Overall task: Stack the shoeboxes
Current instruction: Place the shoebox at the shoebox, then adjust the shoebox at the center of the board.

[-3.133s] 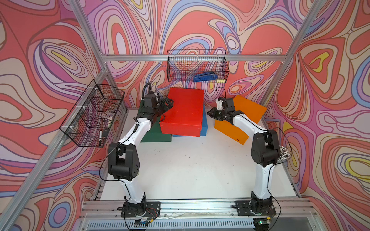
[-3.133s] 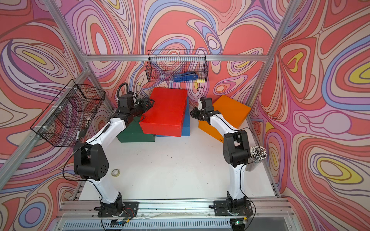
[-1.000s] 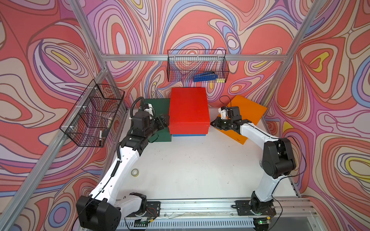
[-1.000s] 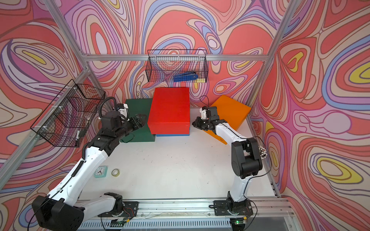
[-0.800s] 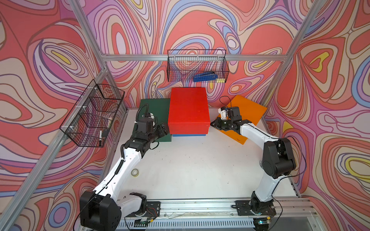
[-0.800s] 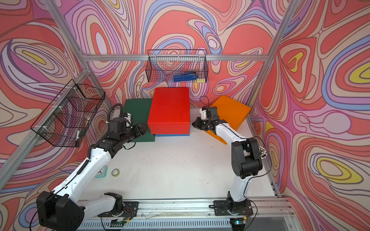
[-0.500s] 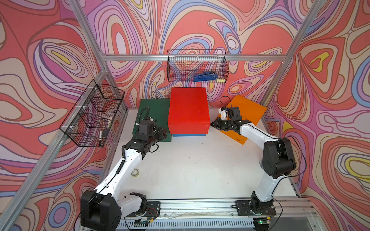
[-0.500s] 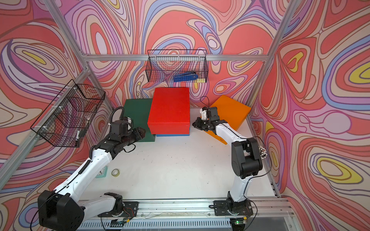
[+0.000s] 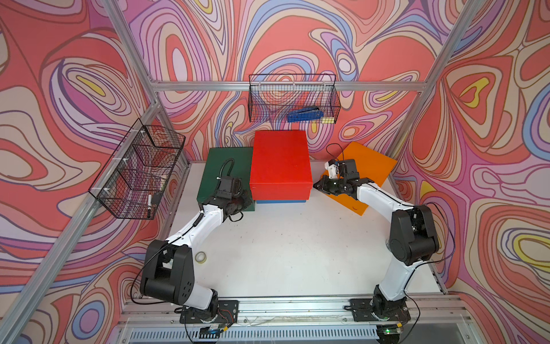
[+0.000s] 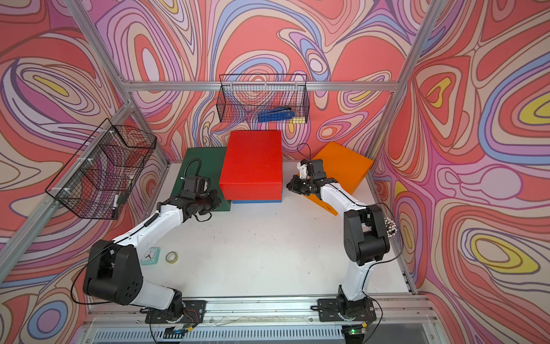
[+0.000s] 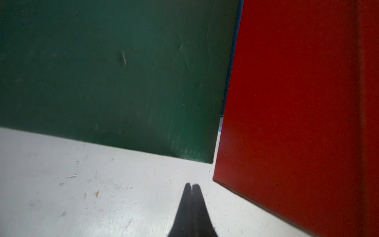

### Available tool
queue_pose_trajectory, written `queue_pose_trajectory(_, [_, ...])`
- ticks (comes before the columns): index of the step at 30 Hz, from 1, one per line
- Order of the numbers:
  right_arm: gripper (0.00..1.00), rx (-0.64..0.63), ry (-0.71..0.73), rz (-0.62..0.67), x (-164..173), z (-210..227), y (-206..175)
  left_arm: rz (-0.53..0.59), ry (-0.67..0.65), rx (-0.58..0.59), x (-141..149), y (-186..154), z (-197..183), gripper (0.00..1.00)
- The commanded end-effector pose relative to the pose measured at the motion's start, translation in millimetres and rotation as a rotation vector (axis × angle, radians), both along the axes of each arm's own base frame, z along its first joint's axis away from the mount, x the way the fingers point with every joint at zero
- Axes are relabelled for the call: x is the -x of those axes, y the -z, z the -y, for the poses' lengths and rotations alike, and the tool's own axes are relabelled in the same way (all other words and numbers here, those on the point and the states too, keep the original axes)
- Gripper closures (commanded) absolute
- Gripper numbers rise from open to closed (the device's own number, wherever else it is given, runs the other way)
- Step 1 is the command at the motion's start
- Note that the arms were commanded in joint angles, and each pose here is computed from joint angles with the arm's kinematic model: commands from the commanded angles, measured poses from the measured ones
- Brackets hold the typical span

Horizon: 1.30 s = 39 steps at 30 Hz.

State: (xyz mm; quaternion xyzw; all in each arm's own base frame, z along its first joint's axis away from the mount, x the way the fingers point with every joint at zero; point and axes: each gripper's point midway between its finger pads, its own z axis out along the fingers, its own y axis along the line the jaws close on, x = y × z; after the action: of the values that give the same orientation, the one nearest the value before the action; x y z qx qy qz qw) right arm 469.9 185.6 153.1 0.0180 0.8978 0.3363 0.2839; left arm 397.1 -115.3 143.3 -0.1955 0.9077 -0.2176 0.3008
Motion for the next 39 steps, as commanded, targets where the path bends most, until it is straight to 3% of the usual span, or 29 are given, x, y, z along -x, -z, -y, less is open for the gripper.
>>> queue_pose_trajectory(1, [1.00, 0.017, 0.005, 0.002, -11, 3, 5, 0.059, 0.010, 0.069, -16, -18, 13, 1.00])
queue_pose_trajectory(18, [1.00, 0.008, -0.001, -0.006, -23, 0, 12, 0.011, 0.066, 0.097, -34, 7, 46, 1.00])
queue_pose_trajectory(30, [1.00, -0.006, -0.011, -0.001, -29, -3, 10, -0.058, -0.057, -0.151, -27, 23, 0, 1.00])
queue_pose_trajectory(39, [1.00, -0.007, -0.012, -0.011, -32, -1, 16, -0.084, -0.132, -0.173, -39, 18, -20, 0.98])
